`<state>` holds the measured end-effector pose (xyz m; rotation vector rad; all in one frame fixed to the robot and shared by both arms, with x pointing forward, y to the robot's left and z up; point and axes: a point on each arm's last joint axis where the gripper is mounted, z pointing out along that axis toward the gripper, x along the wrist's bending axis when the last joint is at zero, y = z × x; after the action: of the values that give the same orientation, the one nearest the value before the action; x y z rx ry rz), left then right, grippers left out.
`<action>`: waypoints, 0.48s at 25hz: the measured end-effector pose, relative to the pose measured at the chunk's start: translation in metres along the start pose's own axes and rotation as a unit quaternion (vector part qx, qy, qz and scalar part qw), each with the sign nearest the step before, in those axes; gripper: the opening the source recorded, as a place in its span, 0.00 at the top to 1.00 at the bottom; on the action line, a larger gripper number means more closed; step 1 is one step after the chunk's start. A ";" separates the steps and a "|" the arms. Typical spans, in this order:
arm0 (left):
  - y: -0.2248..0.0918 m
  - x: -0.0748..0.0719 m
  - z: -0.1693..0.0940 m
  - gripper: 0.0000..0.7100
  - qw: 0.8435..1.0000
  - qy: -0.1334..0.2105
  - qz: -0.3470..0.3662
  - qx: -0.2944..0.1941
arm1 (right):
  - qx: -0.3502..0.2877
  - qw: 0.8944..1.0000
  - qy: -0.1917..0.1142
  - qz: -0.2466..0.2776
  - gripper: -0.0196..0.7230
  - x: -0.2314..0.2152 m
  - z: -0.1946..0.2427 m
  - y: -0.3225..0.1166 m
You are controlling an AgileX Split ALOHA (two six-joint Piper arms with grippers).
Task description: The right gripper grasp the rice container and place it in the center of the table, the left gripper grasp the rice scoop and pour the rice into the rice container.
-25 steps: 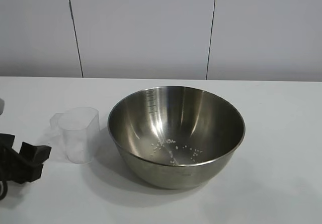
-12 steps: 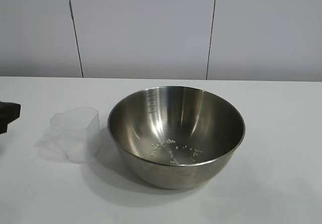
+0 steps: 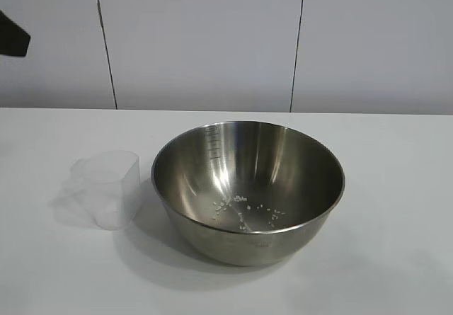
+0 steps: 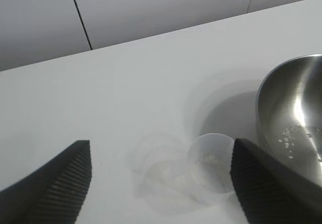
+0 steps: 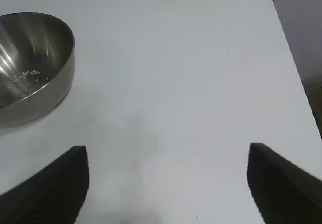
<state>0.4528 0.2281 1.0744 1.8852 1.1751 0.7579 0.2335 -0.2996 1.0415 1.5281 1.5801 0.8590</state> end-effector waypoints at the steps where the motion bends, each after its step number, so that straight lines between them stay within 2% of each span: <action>1: 0.005 0.000 -0.005 0.17 1.000 -0.001 0.002 -0.002 | 0.000 1.000 0.000 0.000 0.18 0.000 0.000 0.000; 5: 0.010 0.000 -0.028 0.16 1.000 -0.002 0.006 -0.014 | 0.000 1.000 0.000 0.000 0.18 0.000 0.000 0.000; 8: 0.007 0.004 -0.054 0.16 1.000 0.010 -0.001 -0.015 | 0.000 1.000 0.000 0.000 0.18 0.000 0.000 0.000; 12: -0.003 0.019 -0.104 0.16 0.996 0.078 -0.005 -0.033 | 0.000 1.000 0.000 0.000 0.18 0.000 0.000 0.000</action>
<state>0.3759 0.2774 1.1280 1.7904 1.2390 0.9418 0.2335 -0.2996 1.0415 1.5281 1.5801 0.8590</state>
